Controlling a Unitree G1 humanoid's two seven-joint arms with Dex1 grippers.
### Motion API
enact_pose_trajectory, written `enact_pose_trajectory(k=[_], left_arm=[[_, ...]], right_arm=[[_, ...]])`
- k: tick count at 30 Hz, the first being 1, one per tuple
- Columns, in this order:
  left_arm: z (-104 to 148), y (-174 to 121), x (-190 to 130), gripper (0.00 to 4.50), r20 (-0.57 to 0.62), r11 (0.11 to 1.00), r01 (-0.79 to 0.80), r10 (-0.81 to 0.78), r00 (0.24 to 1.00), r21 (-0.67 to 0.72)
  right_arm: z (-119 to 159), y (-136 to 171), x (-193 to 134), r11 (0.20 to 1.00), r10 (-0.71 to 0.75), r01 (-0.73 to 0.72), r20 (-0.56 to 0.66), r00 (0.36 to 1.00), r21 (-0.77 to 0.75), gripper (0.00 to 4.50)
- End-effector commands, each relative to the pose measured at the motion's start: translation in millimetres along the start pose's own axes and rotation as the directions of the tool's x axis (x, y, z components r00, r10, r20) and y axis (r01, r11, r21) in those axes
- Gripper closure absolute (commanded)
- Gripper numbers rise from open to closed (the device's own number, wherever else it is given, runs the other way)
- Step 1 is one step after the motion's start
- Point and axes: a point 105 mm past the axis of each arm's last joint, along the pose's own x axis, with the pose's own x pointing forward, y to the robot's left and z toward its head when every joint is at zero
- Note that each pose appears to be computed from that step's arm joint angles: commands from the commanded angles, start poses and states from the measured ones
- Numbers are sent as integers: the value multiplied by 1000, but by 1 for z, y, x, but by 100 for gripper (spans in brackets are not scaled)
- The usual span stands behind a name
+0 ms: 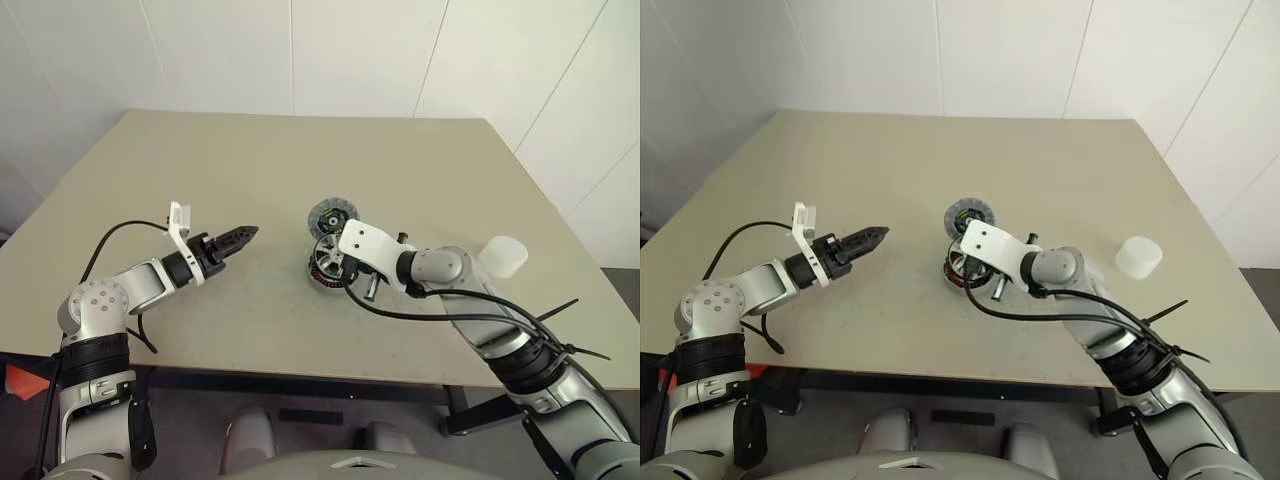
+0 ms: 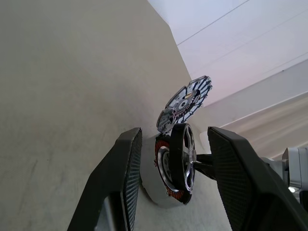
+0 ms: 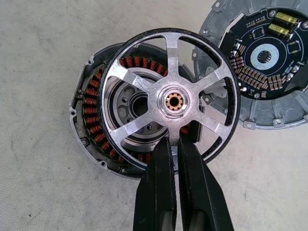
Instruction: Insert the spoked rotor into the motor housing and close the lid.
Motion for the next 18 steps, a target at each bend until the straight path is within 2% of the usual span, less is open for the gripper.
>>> enact_pose_trajectory(k=[1, 9, 18], left_arm=[[7, -6, 0, 220, 20, 999, 25, -25, 999, 25], [5, -4, 2, 220, 14, 1000, 21, -21, 1000, 24], [6, -2, 2, 220, 24, 1000, 14, -14, 1000, 18]], right_arm=[[12, -12, -9, 999, -42, 44, 41, 998, -33, 447], [27, -17, -22, 996, -47, 52, 78, 996, -68, 447], [17, -12, -19, 996, -31, 34, 40, 999, -83, 447]])
